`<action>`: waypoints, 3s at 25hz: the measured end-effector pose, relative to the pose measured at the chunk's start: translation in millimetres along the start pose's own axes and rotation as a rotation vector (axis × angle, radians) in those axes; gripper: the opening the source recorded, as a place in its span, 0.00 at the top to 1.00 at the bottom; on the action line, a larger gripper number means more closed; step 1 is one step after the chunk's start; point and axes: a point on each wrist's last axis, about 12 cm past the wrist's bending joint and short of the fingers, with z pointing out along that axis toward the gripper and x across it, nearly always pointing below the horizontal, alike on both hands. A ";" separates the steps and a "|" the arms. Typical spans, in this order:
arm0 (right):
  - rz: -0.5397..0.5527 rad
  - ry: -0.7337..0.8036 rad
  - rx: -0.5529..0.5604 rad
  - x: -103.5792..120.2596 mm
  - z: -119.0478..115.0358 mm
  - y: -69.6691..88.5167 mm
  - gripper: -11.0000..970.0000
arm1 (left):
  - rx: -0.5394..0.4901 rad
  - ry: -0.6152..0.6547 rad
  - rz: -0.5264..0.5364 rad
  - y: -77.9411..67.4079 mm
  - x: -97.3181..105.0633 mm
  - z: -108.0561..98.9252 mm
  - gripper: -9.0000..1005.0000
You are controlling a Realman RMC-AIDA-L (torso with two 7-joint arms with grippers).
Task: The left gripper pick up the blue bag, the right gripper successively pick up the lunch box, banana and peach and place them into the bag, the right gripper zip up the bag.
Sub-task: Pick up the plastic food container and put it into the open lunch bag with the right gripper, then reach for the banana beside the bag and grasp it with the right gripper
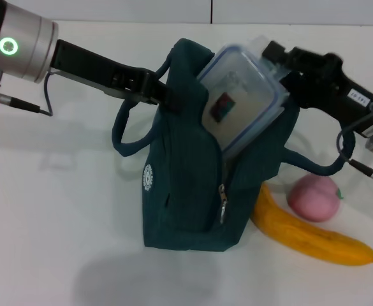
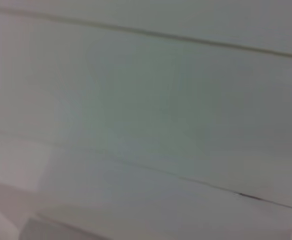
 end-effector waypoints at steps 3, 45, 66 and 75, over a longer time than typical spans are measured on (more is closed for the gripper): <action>-0.066 0.017 0.004 1.6 0.5 -0.4 0.89 | -0.001 -0.003 -0.001 0.3 -0.4 0.2 0.93; -0.764 0.510 0.072 -64.4 -11.1 70.0 0.34 | -0.033 -0.017 -0.019 13.9 10.4 -9.4 0.93; -0.860 1.124 0.746 -28.4 39.4 126.0 0.33 | -0.035 -0.021 -0.020 13.9 8.9 -9.6 0.93; -0.787 1.226 0.763 -16.8 54.6 92.6 0.34 | -0.036 -0.024 -0.020 13.5 7.7 -9.4 0.93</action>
